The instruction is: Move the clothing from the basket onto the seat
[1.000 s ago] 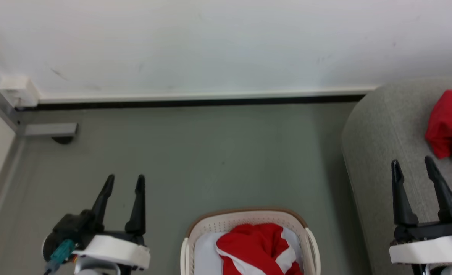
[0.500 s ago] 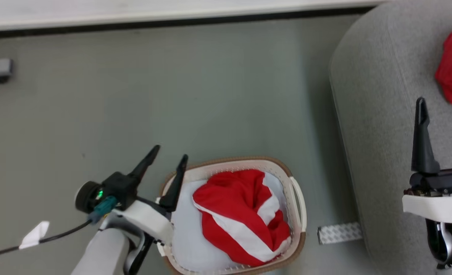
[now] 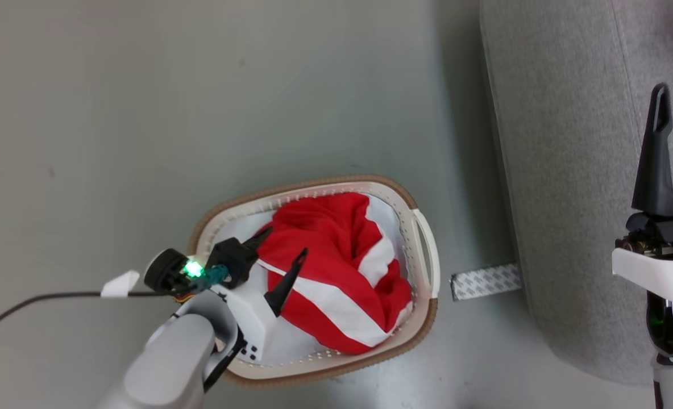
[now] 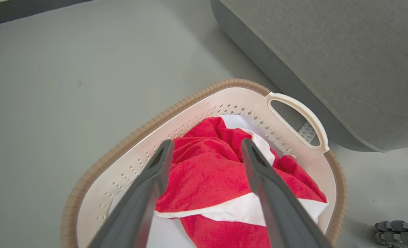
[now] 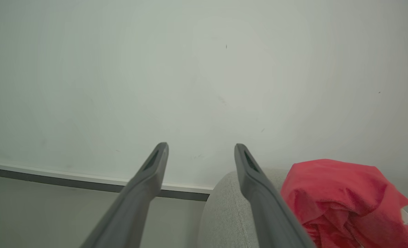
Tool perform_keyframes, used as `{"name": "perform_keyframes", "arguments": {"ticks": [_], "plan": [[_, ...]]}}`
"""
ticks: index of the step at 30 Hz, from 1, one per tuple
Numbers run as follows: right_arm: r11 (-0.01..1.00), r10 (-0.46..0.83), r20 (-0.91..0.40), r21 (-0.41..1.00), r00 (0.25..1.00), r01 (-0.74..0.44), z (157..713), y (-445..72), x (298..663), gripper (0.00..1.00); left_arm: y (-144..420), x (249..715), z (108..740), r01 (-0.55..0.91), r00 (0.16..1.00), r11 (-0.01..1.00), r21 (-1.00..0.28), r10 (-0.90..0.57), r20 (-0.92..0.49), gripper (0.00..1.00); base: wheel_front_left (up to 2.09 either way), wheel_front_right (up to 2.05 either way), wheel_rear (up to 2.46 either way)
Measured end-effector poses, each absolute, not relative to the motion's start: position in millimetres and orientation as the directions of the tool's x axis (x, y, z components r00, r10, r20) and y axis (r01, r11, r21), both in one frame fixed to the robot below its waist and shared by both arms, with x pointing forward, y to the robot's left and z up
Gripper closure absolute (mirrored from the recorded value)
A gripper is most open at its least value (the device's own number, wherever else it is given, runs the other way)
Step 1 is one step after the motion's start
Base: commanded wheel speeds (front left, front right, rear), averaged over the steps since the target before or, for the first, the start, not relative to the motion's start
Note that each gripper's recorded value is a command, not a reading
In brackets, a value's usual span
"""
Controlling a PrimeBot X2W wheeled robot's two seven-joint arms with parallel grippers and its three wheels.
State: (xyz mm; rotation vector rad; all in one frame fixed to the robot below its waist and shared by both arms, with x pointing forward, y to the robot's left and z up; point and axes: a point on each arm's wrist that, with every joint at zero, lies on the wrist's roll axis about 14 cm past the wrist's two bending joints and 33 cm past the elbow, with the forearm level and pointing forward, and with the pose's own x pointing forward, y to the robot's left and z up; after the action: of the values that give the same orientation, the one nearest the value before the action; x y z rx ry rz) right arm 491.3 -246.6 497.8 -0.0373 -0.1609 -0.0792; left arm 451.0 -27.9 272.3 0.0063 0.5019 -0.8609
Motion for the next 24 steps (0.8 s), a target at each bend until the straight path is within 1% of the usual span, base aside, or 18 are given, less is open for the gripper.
{"name": "perform_keyframes", "arguments": {"ticks": [3, 10, 16, 24], "plan": [[0.995, -0.085, 0.155, -0.047, 0.984, 0.093, 493.6, -251.2, 493.2, 0.0, -32.5, 445.4, 248.3, 0.712, 0.498, 0.658, -0.245, -0.719, -0.485, 0.0, 0.0, 0.0, 0.0], [0.989, -0.104, 0.138, -0.088, 0.985, 0.117, 482.7, -261.8, 496.8, 0.0, -47.5, 442.9, 208.7, 0.706, 0.413, 0.639, -0.306, -0.722, -0.555, 0.0, 0.0, 0.0, 0.0], [0.985, -0.131, 0.115, -0.098, 0.985, 0.142, 467.4, -272.5, 499.2, 0.0, -51.9, 450.1, 176.2, 0.688, 0.381, 0.649, -0.325, -0.704, -0.599, 0.0, 0.0, 0.0, 0.0], [0.982, -0.139, 0.094, -0.117, 0.986, 0.15, 453.1, -278.1, 504.4, 0.0, -65.9, 436.7, 145.7, 0.695, 0.304, 0.625, -0.355, -0.703, -0.643, 0.0, 0.0, 0.0, 0.0]]}}
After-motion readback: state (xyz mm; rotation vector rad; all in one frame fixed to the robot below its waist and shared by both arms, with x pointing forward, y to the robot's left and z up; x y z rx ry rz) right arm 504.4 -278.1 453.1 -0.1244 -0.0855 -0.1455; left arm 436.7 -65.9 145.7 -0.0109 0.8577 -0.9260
